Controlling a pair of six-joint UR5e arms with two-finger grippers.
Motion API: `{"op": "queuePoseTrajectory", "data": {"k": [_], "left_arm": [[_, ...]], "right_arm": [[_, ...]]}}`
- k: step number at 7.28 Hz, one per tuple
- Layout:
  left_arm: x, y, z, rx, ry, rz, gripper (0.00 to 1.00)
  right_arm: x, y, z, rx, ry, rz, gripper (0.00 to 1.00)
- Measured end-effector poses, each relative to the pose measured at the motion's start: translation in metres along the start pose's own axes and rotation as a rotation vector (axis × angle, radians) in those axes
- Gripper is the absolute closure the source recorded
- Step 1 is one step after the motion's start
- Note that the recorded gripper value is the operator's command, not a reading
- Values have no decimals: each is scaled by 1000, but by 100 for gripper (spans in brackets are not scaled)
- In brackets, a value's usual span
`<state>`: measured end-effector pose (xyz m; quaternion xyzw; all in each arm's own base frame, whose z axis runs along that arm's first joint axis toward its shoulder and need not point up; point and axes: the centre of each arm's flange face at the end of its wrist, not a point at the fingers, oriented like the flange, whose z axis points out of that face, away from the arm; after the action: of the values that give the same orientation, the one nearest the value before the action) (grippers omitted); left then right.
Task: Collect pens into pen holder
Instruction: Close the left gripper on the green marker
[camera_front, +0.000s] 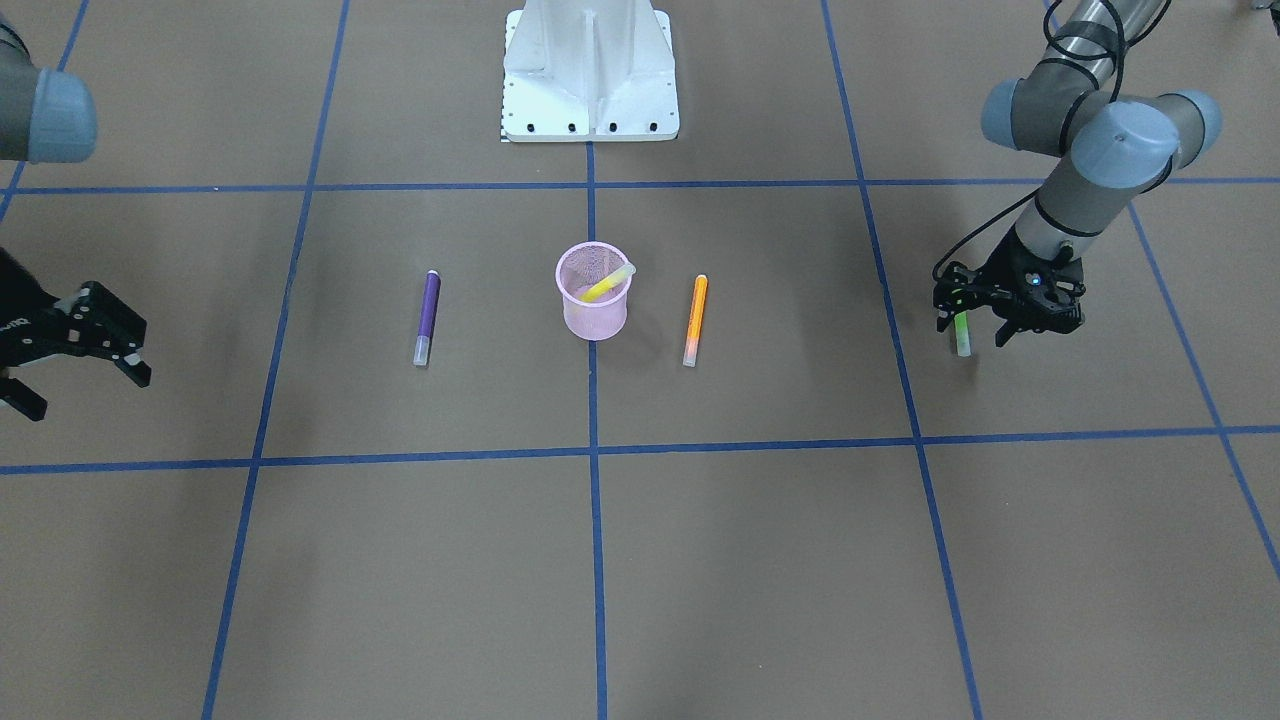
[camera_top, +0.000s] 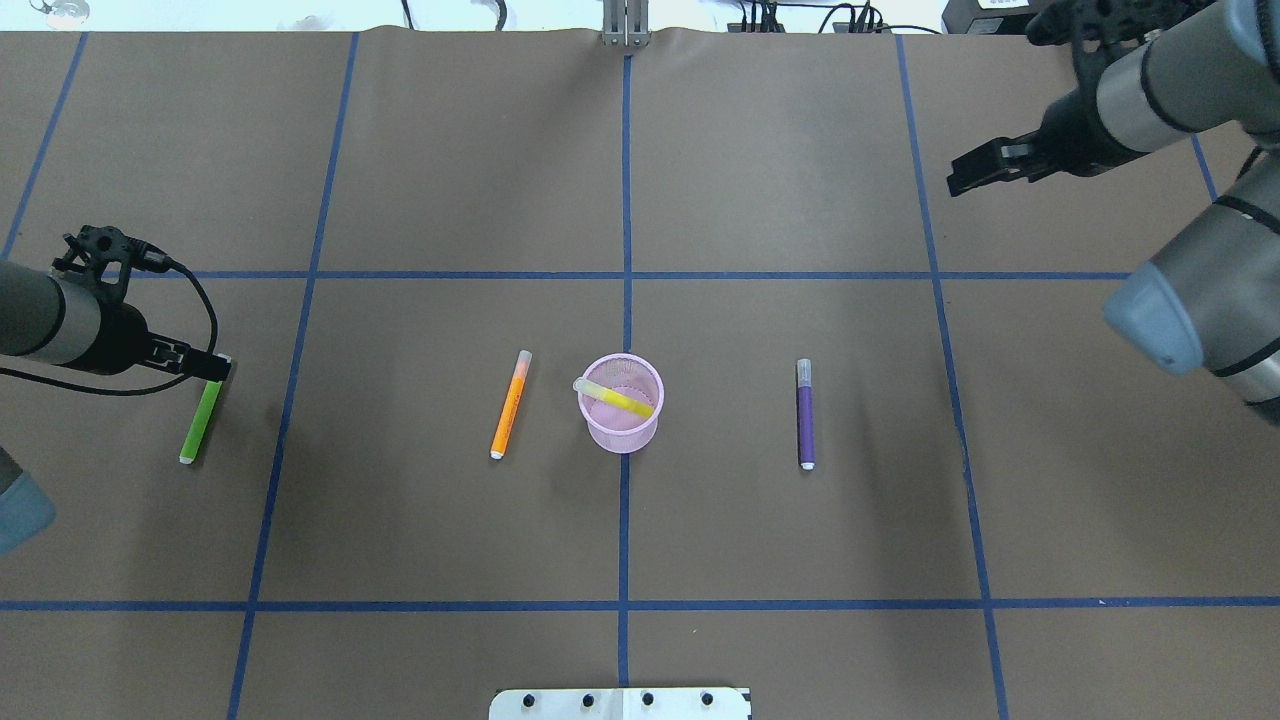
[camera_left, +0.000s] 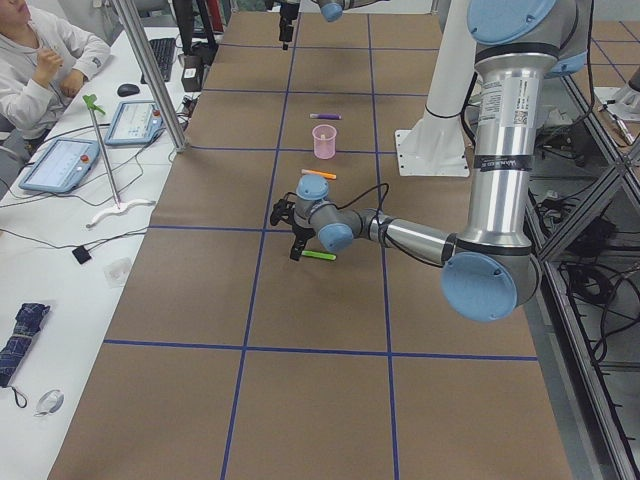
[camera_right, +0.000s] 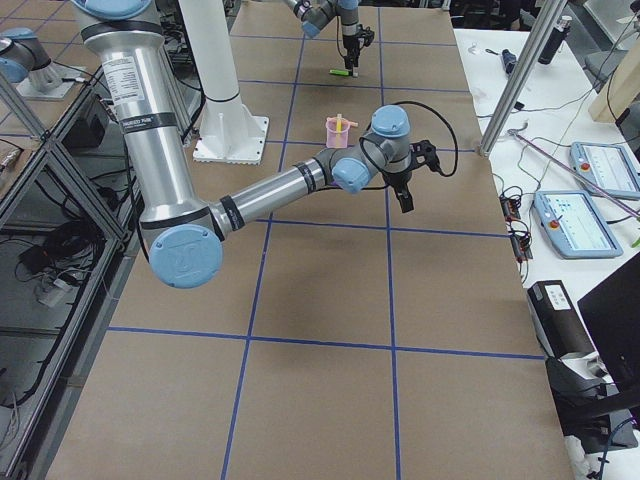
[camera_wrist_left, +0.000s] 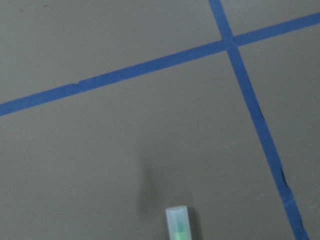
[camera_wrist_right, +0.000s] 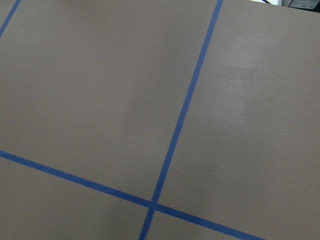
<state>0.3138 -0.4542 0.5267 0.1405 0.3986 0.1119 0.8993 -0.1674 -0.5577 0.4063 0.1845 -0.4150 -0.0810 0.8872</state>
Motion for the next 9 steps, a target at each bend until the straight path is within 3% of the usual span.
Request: {"op": "queuePoseTrajectory", "data": {"k": [9], "left_arm": [[-6,6,6,-17,-9,29,52]], "right_arm": [[20,9,-4,-7,4,-22,0]]}}
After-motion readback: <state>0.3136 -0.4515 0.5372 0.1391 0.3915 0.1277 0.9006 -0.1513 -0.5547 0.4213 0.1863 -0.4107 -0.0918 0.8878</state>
